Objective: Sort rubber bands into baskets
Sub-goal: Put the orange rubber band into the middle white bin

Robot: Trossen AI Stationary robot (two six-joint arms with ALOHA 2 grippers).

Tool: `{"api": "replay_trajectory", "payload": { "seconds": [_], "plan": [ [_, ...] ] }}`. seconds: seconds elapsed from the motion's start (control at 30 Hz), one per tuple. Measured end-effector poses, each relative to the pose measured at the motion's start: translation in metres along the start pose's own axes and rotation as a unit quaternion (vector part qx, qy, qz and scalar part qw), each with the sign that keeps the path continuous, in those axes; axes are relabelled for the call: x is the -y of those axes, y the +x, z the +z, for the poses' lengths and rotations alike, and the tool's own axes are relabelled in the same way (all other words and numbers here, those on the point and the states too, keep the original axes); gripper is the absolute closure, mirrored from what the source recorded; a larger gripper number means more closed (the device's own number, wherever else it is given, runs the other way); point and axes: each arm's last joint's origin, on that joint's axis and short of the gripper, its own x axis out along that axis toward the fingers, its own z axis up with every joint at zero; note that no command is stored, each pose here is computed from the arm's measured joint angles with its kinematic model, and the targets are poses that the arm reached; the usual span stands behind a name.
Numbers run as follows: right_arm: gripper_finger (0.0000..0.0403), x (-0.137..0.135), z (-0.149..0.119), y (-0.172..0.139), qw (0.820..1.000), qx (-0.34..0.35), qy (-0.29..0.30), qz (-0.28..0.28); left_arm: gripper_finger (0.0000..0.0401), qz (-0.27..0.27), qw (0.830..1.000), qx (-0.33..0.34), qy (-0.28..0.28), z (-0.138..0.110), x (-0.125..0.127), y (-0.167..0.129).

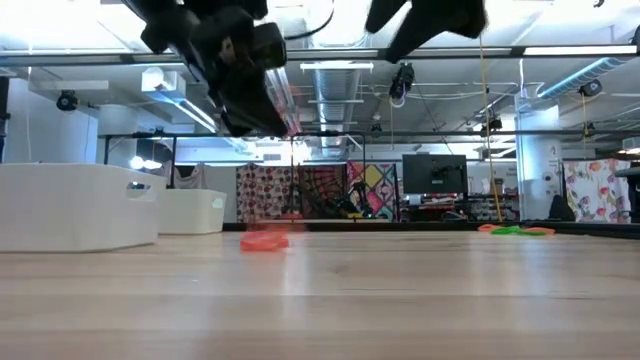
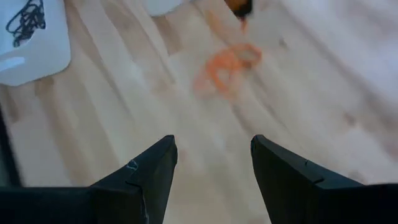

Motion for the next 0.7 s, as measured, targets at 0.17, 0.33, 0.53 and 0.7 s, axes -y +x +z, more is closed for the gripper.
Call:
{"api": "replay_trajectory", "payload": {
  "seconds": [0.17, 0.33, 0.53, 0.7],
  "plan": [
    [0.0202, -0.008, -0.005, 0.026, 0.995, 0.017, -0.095, -0.033, 0.0401, -0.014, 1.0, 0.025, 0.004, 0.007, 0.004, -0.006],
    [0.0202, -0.007, -0.01, 0.054, 0.991, -0.008, -0.117, -0.062, 0.0401, 0.003, 1.0, -0.011, 0.009, 0.0, 0.003, -0.015],
    [0.0202, -0.005, -0.011, 0.079, 0.99, -0.021, -0.115, -0.073, 0.0401, 0.048, 0.99, -0.133, 0.013, -0.027, 0.004, -0.055],
    [0.0202, 0.004, 0.0, 0.093, 0.991, -0.02, -0.113, -0.074, 0.0401, 0.072, 0.966, -0.248, -0.02, -0.056, 0.006, -0.097]
  ]
}}
